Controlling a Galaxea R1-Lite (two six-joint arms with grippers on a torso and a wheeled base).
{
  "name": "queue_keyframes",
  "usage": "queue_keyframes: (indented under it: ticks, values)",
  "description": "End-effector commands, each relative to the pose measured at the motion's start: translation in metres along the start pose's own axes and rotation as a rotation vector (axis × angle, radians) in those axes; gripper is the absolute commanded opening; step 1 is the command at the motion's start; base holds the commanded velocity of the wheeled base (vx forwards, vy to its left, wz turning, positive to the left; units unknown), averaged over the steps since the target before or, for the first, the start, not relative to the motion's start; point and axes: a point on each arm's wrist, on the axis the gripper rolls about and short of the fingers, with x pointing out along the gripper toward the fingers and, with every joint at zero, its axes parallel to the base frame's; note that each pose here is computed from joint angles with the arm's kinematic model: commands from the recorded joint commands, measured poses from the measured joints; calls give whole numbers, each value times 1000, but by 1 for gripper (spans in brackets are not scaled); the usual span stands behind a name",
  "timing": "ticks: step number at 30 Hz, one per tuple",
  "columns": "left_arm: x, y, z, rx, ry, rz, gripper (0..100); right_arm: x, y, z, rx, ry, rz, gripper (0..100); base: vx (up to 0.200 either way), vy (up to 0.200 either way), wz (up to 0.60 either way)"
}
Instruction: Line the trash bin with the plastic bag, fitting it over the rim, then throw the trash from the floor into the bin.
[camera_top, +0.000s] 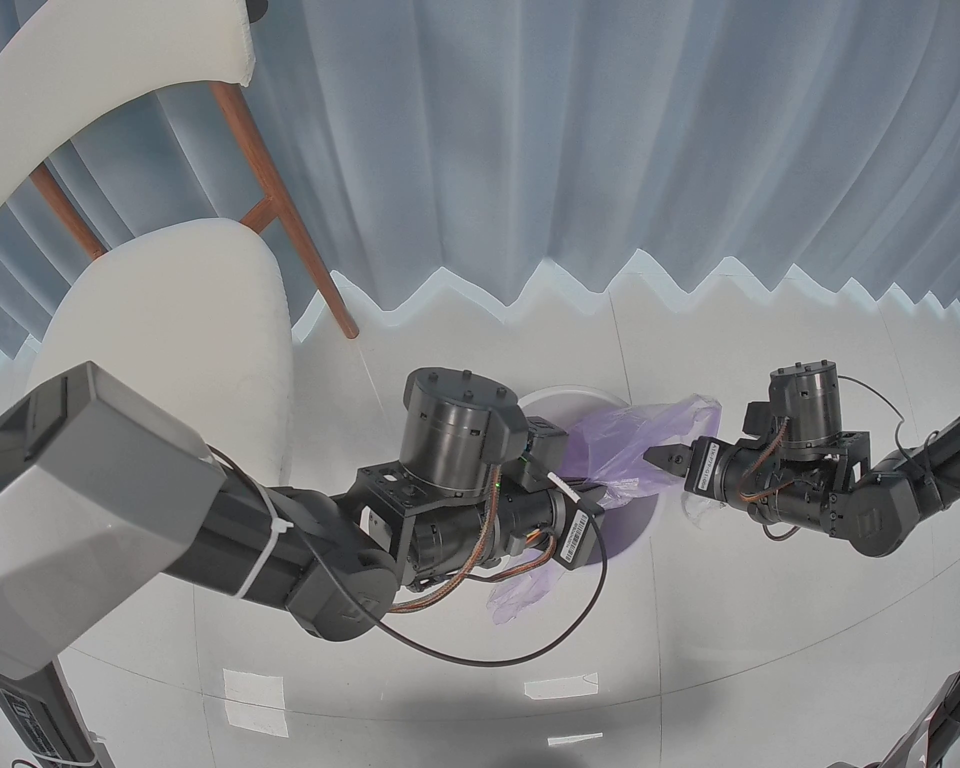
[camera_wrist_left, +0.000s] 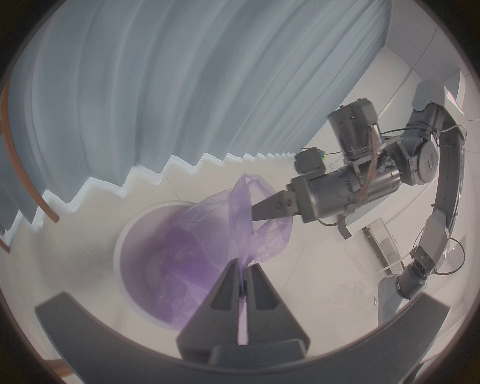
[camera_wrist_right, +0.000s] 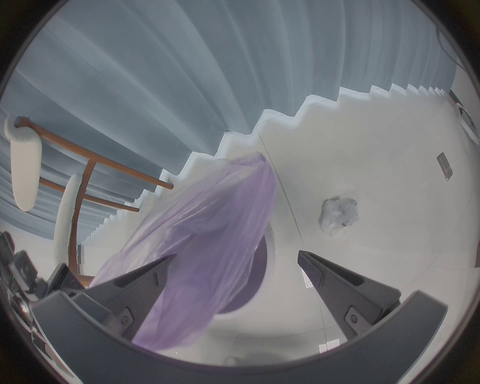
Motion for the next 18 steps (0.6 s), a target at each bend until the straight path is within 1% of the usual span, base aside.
queue_keyframes:
  ticks: [1,4,5,7,9,11,15,18]
  values:
    - [0,2,0,-2,0,10,0,24,3,0,10,10,-14,100,0,0,0]
    - [-1,6,0,-5,-1,19,0,25,4,2,10,1,-17,100,0,0,0]
    - [-1,6,0,-5,-1,19,0,25,4,2,10,1,-17,0,0,0,0]
    - [-2,7,-1,-20,5,29,0,25,5,0,7,5,-16,0,0,0,0]
    - [-3,6,1,-61,-4,58,0,25,10,-5,-3,18,-4,0,0,0,0]
    - [-5,5,4,-84,-14,61,0,26,14,-6,-7,11,3,0,0,0,0]
    - [-5,4,4,-85,-16,63,0,26,17,-2,-11,-7,3,0,0,0,0]
    - [-7,3,-2,-85,3,61,0,27,18,0,-9,-16,6,0,0,0,0]
